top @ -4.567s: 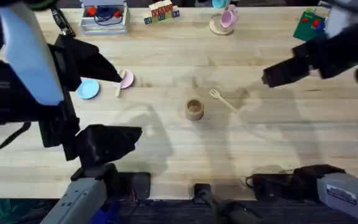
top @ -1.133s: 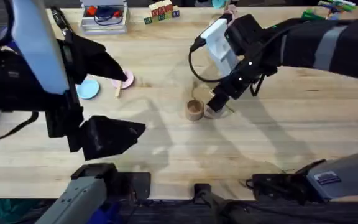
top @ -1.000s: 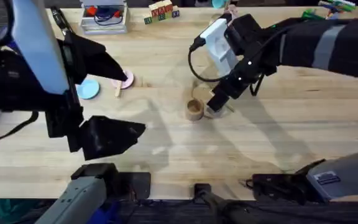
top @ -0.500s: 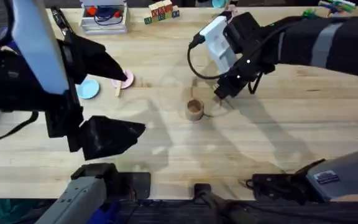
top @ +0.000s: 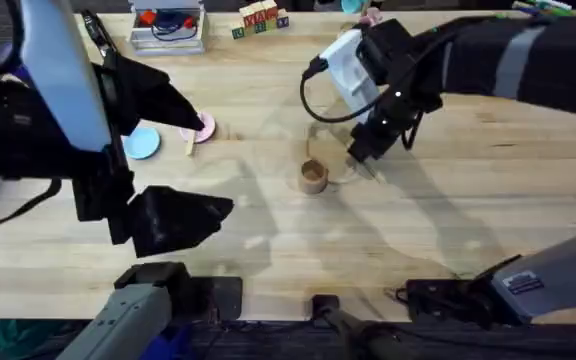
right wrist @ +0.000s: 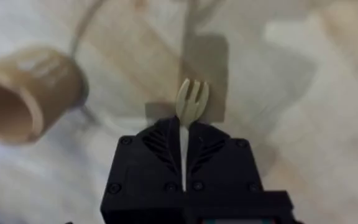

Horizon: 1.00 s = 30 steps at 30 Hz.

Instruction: Pick up a utensil and set it on the pink plate, then put the other utensil in the container.

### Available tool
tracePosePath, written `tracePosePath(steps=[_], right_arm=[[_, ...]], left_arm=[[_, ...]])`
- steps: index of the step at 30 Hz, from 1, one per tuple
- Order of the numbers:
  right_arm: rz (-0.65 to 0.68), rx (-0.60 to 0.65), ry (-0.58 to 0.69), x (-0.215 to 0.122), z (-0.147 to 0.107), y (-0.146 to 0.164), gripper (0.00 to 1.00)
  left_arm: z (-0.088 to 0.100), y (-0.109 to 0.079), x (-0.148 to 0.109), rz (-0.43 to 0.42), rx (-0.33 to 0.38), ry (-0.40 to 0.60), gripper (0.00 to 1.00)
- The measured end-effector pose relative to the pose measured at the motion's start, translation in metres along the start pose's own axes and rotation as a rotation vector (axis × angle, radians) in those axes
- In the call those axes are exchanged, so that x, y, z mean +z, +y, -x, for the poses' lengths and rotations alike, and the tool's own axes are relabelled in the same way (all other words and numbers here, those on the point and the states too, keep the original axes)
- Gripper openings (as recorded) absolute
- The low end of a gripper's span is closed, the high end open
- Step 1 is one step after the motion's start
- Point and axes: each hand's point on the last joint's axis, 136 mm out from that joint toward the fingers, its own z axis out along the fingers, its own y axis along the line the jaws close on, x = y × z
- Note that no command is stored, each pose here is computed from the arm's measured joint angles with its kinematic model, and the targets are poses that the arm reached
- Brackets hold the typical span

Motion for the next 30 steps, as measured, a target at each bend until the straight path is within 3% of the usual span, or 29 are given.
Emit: tracePosePath(steps=[3,6,12,30], right_arm=[[0.034,0.006,0.09,-0.004,-0.013,0.006,0.028],[0.045,0.007,0.113,-0.016,-0.01,0.006,0.03],[0.027,0.003,0.049,-0.055,0.015,0.001,0.031],[-0.018,0.014,-0.131,-0.144,-0.008,0.018,0.033]], left_arm=[[-0.001,0.0,0.0,0.002,0.0,0.004,0.993],[-0.001,0.001,0.0,0.003,0.0,0.006,0.993],[-0.001,0.001,0.0,0.003,0.0,0.007,0.993],[-0.002,0.001,0.0,0.005,0.0,0.009,0.993]])
